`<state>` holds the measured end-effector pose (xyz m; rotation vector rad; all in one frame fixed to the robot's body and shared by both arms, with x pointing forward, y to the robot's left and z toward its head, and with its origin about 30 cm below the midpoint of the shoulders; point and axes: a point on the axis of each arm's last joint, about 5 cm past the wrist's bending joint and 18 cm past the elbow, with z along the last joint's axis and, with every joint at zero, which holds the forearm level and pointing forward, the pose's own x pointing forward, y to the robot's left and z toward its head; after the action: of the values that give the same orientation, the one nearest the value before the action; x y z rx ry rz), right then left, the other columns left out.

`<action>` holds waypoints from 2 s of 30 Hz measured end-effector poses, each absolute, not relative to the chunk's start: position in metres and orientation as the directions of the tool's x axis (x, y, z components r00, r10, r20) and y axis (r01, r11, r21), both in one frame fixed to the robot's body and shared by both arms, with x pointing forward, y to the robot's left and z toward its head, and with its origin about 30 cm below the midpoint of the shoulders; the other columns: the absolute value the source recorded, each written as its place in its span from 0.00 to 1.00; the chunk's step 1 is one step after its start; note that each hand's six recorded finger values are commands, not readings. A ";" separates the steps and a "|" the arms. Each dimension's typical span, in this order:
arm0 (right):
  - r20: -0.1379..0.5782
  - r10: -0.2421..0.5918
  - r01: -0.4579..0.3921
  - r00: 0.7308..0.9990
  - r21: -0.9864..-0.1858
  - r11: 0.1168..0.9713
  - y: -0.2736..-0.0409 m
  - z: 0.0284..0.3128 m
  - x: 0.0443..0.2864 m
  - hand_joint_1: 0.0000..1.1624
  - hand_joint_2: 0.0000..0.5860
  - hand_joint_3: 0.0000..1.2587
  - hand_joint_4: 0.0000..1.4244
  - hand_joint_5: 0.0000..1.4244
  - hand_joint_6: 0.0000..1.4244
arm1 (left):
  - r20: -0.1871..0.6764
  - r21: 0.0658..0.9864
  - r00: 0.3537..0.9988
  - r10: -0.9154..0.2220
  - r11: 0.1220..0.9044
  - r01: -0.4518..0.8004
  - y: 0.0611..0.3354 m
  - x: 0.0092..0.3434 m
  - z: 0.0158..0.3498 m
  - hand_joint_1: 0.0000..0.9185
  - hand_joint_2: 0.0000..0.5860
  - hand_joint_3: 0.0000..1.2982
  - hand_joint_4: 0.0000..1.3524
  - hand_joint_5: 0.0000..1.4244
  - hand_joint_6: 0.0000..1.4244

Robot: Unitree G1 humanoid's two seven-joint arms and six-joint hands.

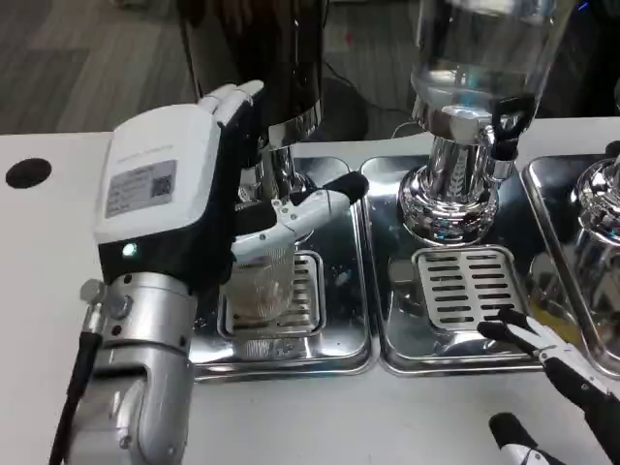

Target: Grasp the cup under the faucet to collect the drink, then remove the cup.

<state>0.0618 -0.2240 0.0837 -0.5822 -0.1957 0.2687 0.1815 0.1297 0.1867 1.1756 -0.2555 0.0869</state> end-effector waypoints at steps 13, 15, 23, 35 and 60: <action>0.110 0.308 -0.196 0.945 -0.563 0.803 -0.224 0.083 0.062 0.41 0.63 0.15 0.05 0.03 0.00 | 0.245 0.898 0.966 -0.076 0.393 -0.197 0.131 0.169 0.186 0.08 0.10 0.22 0.17 0.45 0.61; 0.107 0.307 -0.197 0.946 -0.563 0.803 -0.224 0.082 0.062 0.41 0.63 0.15 0.05 0.03 0.00 | 0.244 0.898 0.966 -0.079 0.394 -0.195 0.131 0.167 0.185 0.08 0.10 0.22 0.17 0.45 0.61; 0.103 0.307 -0.200 0.946 -0.560 0.804 -0.224 0.081 0.061 0.41 0.63 0.15 0.05 0.03 0.00 | 0.243 0.900 0.966 -0.088 0.393 -0.190 0.133 0.160 0.183 0.08 0.10 0.22 0.17 0.45 0.59; 0.095 0.306 -0.204 0.947 -0.558 0.804 -0.224 0.081 0.059 0.41 0.63 0.15 0.05 0.03 0.00 | 0.245 0.896 0.966 -0.084 0.400 -0.192 0.134 0.156 0.180 0.08 0.10 0.20 0.15 0.45 0.59; 0.096 0.310 -0.207 0.946 -0.557 0.805 -0.224 0.081 0.057 0.41 0.63 0.14 0.05 0.03 0.00 | 0.245 0.891 0.966 -0.083 0.412 -0.191 0.134 0.154 0.178 0.09 0.10 0.19 0.14 0.45 0.59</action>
<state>0.0572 -0.2236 0.0813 -0.5726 -0.1868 0.2789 0.1543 0.1335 0.1784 1.1477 -0.2684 0.0689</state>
